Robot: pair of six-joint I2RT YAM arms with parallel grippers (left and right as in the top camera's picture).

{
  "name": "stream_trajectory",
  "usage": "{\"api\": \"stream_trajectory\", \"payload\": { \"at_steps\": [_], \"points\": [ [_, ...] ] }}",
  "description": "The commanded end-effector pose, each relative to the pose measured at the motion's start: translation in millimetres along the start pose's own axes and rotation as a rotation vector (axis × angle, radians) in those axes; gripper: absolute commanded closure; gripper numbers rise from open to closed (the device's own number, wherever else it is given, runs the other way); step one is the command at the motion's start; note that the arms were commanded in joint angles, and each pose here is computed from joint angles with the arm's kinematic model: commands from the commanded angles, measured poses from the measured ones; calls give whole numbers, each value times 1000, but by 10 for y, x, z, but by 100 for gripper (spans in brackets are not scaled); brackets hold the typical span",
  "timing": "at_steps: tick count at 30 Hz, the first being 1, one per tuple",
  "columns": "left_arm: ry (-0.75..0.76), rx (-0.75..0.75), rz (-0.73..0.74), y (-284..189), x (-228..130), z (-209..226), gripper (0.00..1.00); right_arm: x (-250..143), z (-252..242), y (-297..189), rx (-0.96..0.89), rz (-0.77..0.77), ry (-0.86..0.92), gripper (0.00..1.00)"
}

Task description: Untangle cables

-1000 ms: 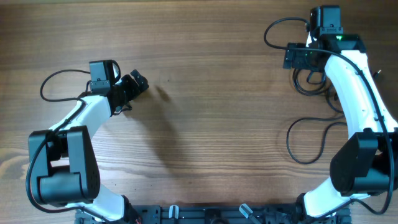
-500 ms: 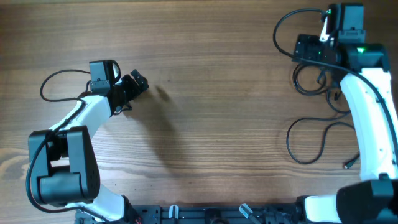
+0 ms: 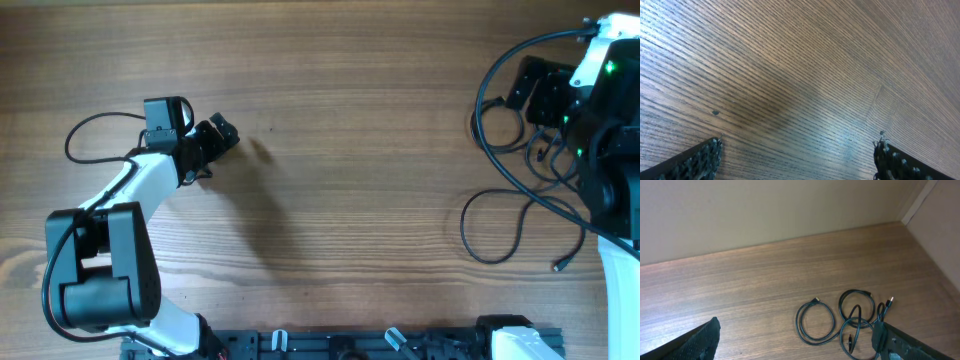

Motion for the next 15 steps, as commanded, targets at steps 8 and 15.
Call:
{"api": "stream_trajectory", "payload": {
  "at_steps": [8, 15],
  "points": [
    [25, -18, 0, -35, -4, -37, 0, 17, 160, -61, 54, -4, -30, 0],
    [25, -18, 0, -36, -4, -38, 0, -86, 275, 101, 92, -13, -8, 0]
  ]
}}
Point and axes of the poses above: each gripper's point midway between its finger pads, its own y axis out along the fingers, its own z axis along the line the jaws close on, x = y × z, the point moved 7 cm from there along -y, back along the fingers, and after that the axes turned 10 degrees about -y, right-handed, at the moved point
